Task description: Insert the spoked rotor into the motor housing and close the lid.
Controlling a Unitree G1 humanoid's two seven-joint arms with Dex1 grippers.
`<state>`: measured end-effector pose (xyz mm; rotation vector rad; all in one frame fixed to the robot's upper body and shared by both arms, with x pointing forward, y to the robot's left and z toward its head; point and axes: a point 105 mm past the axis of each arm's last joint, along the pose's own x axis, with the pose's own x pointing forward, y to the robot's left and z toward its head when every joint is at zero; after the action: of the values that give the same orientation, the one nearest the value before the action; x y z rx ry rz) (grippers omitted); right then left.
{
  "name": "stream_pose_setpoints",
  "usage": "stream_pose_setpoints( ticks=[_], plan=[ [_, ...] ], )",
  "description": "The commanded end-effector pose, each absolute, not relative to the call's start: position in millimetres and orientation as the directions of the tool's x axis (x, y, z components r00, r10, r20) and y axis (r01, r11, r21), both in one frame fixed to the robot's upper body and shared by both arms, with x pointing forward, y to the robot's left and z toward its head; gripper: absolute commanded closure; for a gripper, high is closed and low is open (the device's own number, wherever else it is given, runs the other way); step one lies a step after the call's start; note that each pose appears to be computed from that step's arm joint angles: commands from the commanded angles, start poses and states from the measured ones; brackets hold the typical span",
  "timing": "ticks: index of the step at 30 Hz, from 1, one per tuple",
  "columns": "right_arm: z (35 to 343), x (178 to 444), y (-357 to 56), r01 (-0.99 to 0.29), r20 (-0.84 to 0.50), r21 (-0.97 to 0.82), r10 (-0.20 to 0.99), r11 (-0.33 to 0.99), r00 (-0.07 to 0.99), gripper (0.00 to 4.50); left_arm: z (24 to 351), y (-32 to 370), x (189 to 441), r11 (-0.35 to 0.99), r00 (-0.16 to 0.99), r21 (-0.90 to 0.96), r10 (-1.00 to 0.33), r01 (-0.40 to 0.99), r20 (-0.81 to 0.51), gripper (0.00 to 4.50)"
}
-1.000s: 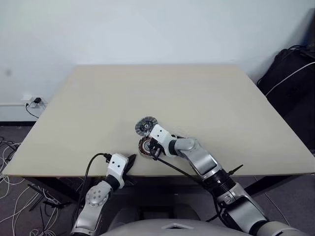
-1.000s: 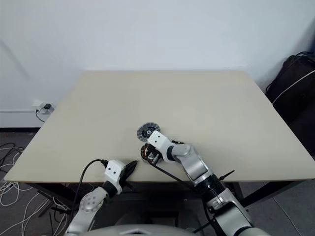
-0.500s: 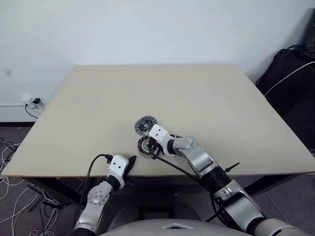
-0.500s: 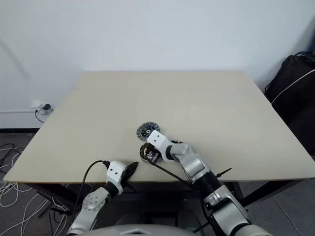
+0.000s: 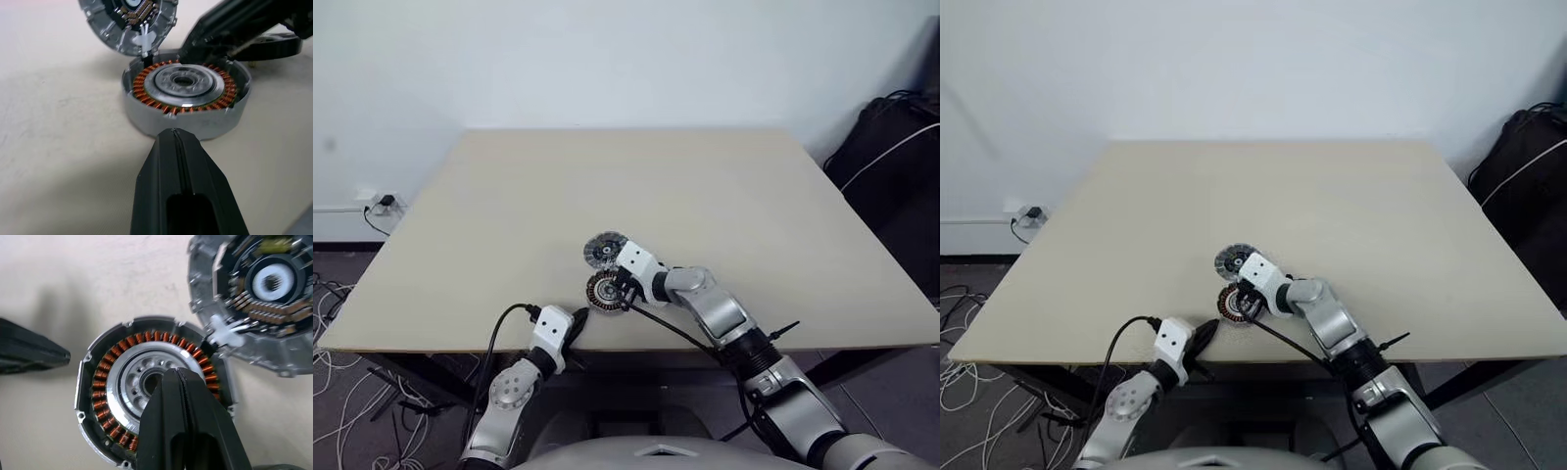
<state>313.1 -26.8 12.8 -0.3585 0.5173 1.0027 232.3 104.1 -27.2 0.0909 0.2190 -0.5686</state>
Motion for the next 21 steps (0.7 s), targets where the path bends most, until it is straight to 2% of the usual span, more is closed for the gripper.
stream_pose_setpoints(
  ticks=[1,5,12,17,21],
  plan=[
    [26.2,317.9,-22.3,-0.864,-0.516,-0.068,0.723,0.5,0.459,4.47,-11.7,98.8,236.5,0.832,0.822,0.038,-0.538,0.553,-0.186,4.5],
    [26.2,318.0,-21.7,-0.86,-0.51,-0.07,0.723,0.505,0.466,4.47,-10.5,98.1,236.6,0.831,0.821,0.037,-0.539,0.554,-0.188,4.5],
    [53.7,318.2,-38.1,-0.801,-0.372,-0.05,0.733,0.596,0.569,4.47,-12.2,101.7,236.6,0.836,0.824,0.036,-0.532,0.548,-0.195,4.5],
    [63.1,317.7,-80.9,-0.665,-0.321,-0.036,0.621,0.746,0.715,4.47,-14.2,103.0,234.4,0.834,0.82,0.03,-0.535,0.551,-0.203,4.5],
    [63.0,316.0,-123.4,-0.489,-0.303,0.02,0.472,0.872,0.828,4.47,-17.4,102.7,233.7,0.824,0.808,0.025,-0.549,0.566,-0.215,4.5]
  ],
)
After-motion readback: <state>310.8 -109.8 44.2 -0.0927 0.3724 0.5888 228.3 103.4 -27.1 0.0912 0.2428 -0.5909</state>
